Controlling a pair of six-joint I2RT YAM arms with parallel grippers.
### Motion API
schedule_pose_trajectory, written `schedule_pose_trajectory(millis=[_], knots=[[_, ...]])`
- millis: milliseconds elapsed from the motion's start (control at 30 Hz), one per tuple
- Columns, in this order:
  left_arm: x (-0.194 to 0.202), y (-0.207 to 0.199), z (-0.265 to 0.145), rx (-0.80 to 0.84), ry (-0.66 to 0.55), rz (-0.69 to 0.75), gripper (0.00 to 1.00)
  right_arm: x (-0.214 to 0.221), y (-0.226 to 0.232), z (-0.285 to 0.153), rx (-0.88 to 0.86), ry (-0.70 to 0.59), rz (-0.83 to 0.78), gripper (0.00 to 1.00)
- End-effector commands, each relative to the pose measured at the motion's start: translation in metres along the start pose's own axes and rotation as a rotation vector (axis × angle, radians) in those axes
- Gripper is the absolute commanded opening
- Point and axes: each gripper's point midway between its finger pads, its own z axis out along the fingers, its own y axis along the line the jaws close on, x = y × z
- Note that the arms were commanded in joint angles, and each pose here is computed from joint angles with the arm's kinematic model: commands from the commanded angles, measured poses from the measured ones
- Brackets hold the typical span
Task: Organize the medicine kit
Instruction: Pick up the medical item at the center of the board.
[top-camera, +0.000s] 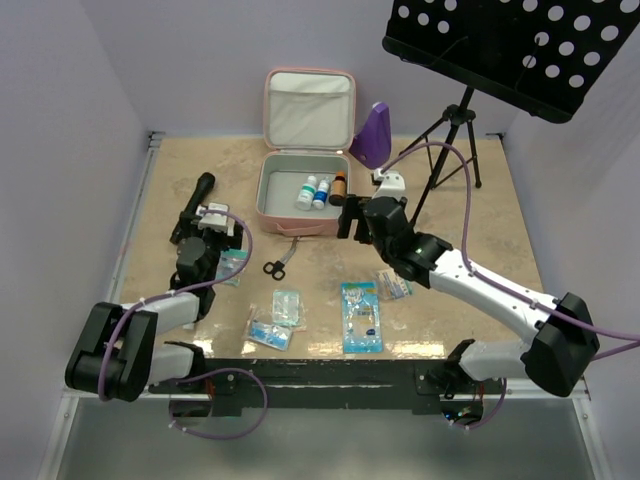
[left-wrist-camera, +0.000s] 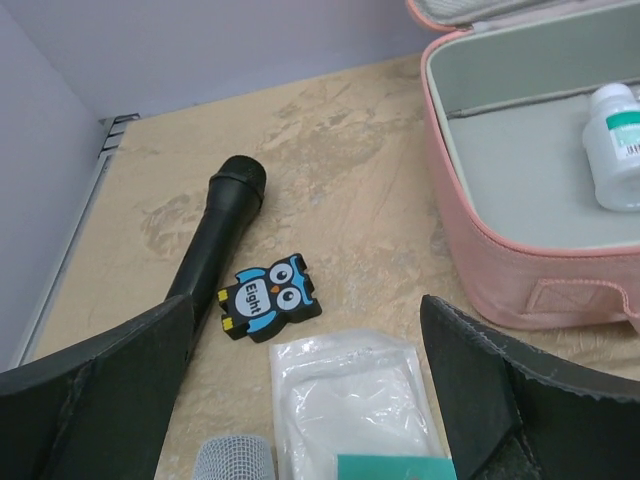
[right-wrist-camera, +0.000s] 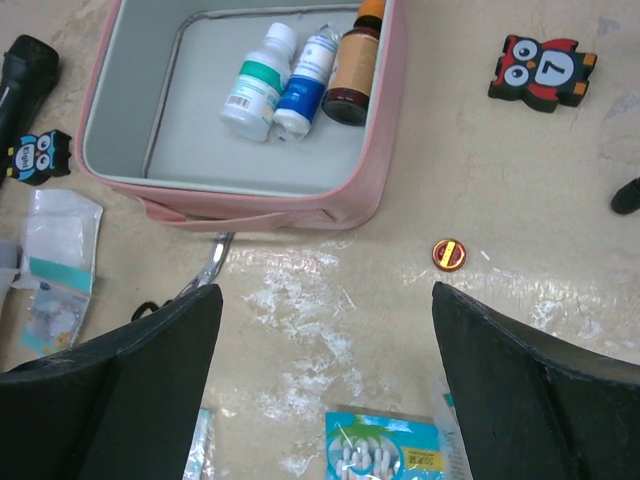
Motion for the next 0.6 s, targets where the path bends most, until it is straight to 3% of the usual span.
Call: schedule_pose_trajectory(millis=[0,133,267,367,467,567], knots=[[-0.036,0.010,0.004,-0.018,-0.173,-0.098,1.00,0.020,-0.008,-0.006,0.021,0.046,0.059,0.89],[-0.040,0.021,0.008,-0.076,-0.200,-0.082,1.00,0.052,-0.012,-0.010,0.036,0.144,0.095,0.88],[-0.029,0.033,0.015,-0.116,-0.127,-0.111,1.00,0.090,-0.013,-0.024,0.070,0.263,0.161,0.84],[-0.024,0.024,0.006,-0.012,-0.097,-0.195,1.00,0.127,-0.010,-0.042,0.083,0.363,0.169,0.84],[-0.021,0.002,-0.009,0.115,-0.105,-0.186,1.00,0.159,-0.007,-0.051,0.067,0.467,0.199,0.84],[-0.015,0.004,-0.011,0.102,-0.113,-0.176,1.00,0.178,-0.010,-0.056,0.079,0.518,0.226,0.84]])
